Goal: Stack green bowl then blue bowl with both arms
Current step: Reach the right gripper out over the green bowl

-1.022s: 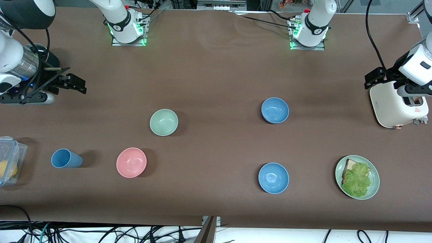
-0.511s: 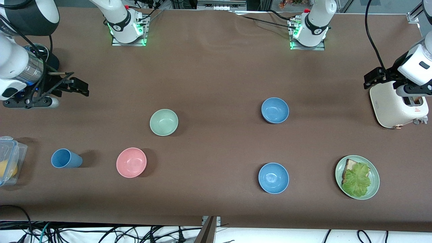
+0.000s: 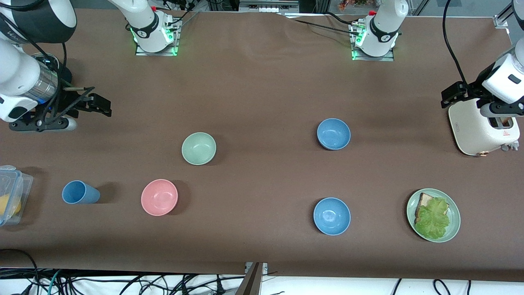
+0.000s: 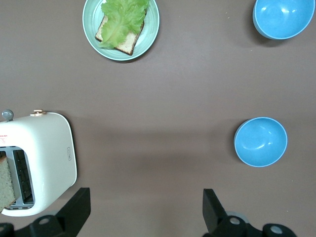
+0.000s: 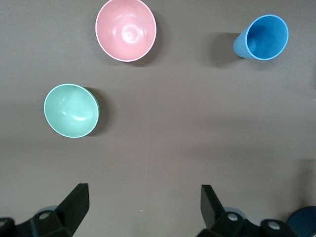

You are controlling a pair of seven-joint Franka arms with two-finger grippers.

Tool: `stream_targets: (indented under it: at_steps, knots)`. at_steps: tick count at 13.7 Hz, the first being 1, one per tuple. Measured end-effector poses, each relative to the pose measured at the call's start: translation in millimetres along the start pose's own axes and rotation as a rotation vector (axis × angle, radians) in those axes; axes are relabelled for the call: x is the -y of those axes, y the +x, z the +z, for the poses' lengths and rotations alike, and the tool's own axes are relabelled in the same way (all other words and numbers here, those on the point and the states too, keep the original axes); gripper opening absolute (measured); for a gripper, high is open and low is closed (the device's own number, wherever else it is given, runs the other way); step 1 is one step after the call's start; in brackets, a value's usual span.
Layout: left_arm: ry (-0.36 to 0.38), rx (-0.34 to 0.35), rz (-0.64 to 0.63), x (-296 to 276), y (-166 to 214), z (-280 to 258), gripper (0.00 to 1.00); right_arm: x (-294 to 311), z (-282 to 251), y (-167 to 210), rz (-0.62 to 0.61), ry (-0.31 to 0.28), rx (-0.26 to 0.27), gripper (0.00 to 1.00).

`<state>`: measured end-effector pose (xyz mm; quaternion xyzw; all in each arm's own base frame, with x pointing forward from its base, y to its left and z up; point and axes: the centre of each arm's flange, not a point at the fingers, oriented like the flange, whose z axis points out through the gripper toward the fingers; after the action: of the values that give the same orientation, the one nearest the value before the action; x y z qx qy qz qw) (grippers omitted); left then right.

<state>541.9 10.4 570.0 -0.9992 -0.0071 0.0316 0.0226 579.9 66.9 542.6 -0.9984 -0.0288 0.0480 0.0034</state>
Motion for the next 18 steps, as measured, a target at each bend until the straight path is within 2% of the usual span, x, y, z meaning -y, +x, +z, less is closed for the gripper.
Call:
stream_targets:
  at_steps: [3, 5, 7, 8, 10, 14, 18]
  knots:
    - [0.0, 0.0, 0.0, 0, 0, 0, 1.0, 14, 43, 17, -0.032, -0.005, 0.077, 1.0]
    - [0.0, 0.0, 0.0, 0, 0, 0, 1.0, 33, 57, 23, -0.058, 0.015, 0.086, 1.0]
    - [0.0, 0.0, 0.0, 0, 0, 0, 1.0, 51, 65, 28, -0.067, 0.068, 0.036, 1.0]
    - [0.0, 0.0, 0.0, 0, 0, 0, 1.0, 59, 81, 31, -0.066, 0.093, 0.002, 1.0]
    - [0.0, 0.0, 0.0, 0, 0, 0, 1.0, 86, 132, 33, -0.062, 0.103, -0.044, 1.0]
    - [0.0, 0.0, 0.0, 0, 0, 0, 1.0, 135, 232, 32, -0.053, 0.09, -0.066, 0.99]
    - [0.0, 0.0, 0.0, 0, 0, 0, 1.0, 128, 307, 29, -0.033, 0.077, -0.079, 0.99]
